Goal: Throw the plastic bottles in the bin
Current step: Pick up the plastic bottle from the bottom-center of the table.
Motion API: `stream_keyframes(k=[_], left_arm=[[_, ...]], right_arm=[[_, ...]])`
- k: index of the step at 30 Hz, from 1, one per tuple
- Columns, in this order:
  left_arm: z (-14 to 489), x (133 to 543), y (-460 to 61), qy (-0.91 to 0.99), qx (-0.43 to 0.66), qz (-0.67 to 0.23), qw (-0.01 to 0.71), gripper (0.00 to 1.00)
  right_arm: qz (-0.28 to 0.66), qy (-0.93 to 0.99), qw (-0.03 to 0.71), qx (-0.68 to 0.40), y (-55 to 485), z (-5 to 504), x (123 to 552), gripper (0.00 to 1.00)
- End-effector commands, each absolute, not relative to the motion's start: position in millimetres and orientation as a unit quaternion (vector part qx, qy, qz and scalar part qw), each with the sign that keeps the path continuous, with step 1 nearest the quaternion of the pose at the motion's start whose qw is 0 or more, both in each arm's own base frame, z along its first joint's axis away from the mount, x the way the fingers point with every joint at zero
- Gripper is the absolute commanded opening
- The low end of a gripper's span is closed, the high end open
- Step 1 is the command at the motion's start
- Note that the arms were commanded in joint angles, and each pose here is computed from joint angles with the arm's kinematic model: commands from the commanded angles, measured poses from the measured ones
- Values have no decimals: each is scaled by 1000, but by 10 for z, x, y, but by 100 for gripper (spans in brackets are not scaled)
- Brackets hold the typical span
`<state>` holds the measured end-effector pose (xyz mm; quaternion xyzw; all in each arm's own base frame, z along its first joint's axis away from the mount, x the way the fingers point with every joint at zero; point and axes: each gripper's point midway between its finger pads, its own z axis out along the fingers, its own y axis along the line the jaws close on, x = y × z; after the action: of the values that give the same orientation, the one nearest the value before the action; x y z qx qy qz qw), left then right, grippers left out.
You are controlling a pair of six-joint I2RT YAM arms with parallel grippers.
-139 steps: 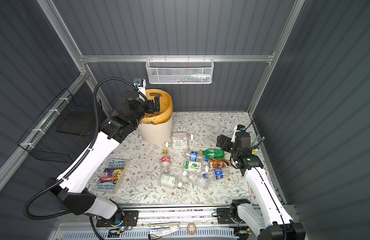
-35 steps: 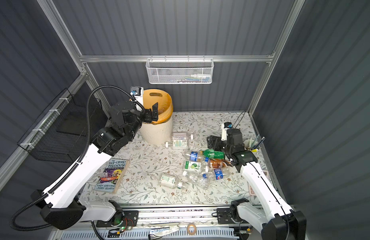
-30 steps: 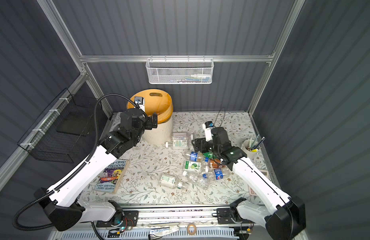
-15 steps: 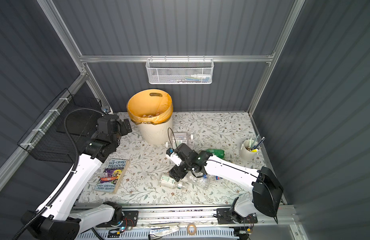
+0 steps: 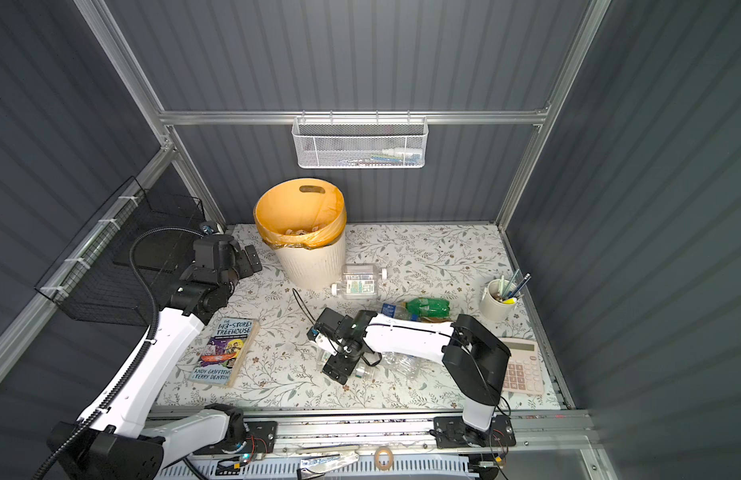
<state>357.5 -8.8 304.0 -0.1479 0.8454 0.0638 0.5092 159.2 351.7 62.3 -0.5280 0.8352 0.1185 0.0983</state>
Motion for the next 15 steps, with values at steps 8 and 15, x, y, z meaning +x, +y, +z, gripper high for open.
stream_keyframes(k=[8, 15], left_arm=[[3040, 3512, -78, 844, -156, 55, 510, 100], [3059, 3515, -77, 842, -156, 54, 513, 100]], right_arm=[[85, 824, 88, -554, 3571, 504, 1666, 72], [72, 818, 85, -565, 3561, 429, 1699, 59]])
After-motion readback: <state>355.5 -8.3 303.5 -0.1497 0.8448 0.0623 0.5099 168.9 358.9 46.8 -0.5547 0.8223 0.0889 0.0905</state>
